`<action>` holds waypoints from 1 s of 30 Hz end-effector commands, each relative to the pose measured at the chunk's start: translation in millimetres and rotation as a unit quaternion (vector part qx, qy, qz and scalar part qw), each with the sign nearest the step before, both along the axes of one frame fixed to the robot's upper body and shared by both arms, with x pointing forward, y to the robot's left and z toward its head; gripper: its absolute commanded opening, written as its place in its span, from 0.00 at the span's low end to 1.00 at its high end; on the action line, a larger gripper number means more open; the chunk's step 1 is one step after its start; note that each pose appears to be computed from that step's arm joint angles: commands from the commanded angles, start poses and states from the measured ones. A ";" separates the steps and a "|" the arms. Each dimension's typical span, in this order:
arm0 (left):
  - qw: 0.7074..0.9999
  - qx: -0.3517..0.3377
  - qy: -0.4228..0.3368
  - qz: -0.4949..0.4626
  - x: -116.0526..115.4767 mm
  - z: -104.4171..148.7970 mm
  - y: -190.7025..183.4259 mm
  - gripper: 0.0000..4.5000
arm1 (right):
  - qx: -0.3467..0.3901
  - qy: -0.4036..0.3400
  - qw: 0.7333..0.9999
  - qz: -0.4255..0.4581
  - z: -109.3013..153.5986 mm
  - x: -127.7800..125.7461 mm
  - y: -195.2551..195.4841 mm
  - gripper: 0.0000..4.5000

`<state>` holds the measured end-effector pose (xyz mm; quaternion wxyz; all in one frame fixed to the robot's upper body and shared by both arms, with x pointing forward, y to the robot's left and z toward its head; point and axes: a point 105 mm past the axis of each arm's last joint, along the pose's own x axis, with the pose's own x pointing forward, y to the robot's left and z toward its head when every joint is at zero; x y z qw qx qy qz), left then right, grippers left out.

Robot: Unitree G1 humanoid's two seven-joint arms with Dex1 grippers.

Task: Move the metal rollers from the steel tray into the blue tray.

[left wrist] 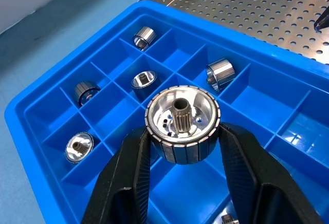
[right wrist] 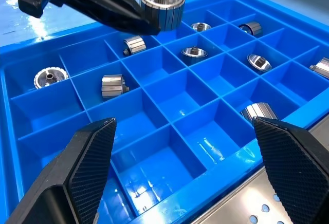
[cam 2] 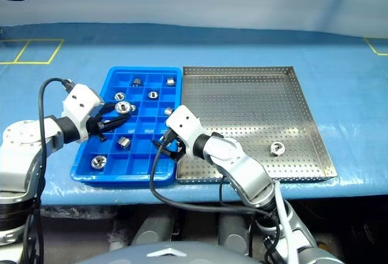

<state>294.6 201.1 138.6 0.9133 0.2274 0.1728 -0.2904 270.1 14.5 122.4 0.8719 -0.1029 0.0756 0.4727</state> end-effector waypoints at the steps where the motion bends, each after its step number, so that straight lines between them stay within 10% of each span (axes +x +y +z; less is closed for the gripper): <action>1: 1.000 0.009 -0.010 -0.003 2.3 0.3 -2.8 0.39 | 0.014 -0.018 1.000 0.003 9.8 -1.2 1.3 1.00; 30: 0.998 0.033 0.054 -0.015 23.2 -23.4 -6.2 0.39 | 0.015 -0.011 0.997 -0.081 4.1 -1.3 -26.3 1.00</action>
